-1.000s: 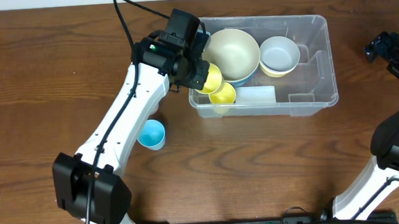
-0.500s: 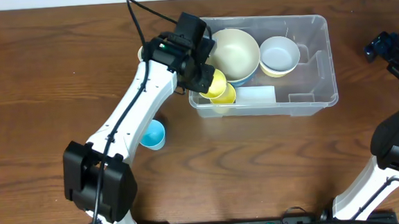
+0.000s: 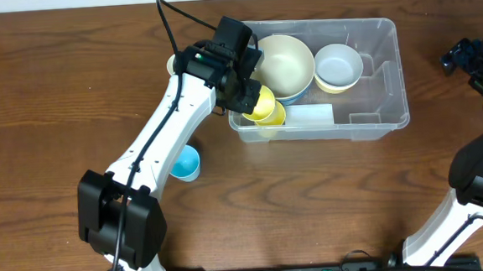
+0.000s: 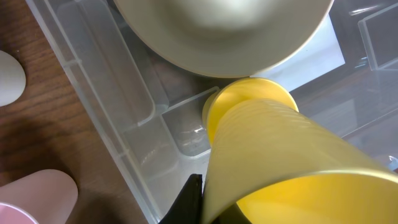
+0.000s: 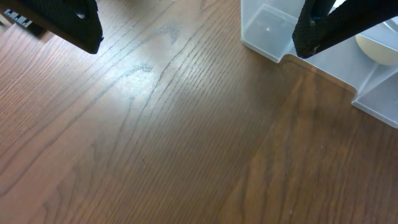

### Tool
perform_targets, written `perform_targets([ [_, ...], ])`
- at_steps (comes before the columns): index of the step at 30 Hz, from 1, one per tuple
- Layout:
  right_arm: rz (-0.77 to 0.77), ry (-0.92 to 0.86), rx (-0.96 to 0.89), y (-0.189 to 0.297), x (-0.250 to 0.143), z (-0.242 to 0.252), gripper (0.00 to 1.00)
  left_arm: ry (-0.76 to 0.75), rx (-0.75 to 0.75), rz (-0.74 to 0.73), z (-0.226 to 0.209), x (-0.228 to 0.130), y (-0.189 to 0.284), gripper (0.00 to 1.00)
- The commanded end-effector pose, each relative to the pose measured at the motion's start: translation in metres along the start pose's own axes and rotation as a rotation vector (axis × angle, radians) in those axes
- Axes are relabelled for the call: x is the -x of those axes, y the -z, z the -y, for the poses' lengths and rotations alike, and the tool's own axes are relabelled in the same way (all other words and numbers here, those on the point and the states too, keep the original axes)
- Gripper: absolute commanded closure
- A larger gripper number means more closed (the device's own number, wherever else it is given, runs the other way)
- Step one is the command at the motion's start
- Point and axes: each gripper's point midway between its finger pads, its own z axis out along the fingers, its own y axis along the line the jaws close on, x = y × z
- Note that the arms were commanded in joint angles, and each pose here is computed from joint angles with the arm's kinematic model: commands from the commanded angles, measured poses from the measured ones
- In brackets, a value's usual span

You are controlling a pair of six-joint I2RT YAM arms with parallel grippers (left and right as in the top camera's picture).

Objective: Pack container
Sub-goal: 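Lower the yellow cup into the first yellow cup and release, then move the left gripper to the pink cup and grasp it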

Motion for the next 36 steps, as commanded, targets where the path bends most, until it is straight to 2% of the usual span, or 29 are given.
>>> perform_targets([
  [1,0.005,-0.015,-0.009,0.0,0.0,0.001,0.01,-0.014,-0.012,-0.025,0.001,-0.005,-0.004,0.94],
  [15,0.005,-0.015,-0.009,0.0,0.0,0.001,0.01,-0.057,-0.019,-0.041,0.01,-0.01,-0.005,0.93],
  [16,0.005,-0.015,-0.009,0.0,0.0,0.001,0.01,-0.057,-0.019,-0.041,0.01,-0.01,-0.005,0.93],
  [18,0.005,-0.015,-0.009,0.0,0.0,0.001,0.01,-0.057,-0.019,-0.041,0.01,-0.01,-0.005,0.84],
  [19,0.005,-0.015,-0.009,0.0,0.0,0.001,0.01,-0.057,-0.018,-0.041,0.01,-0.01,-0.005,0.83],
  [27,0.005,-0.015,-0.009,0.0,0.0,0.001,0.01,-0.058,-0.019,-0.036,0.01,-0.009,-0.005,0.83],
  [33,0.005,-0.015,-0.009,0.0,0.0,0.001,0.01,-0.051,-0.003,0.039,0.003,0.009,0.014,0.54],
  [35,0.005,-0.015,-0.009,0.0,0.0,0.001,0.01,-0.037,0.028,0.091,-0.007,0.017,0.034,0.5],
  [36,0.005,-0.015,-0.009,0.0,0.0,0.001,0.01,-0.024,0.057,0.114,-0.015,0.02,0.044,0.42],
])
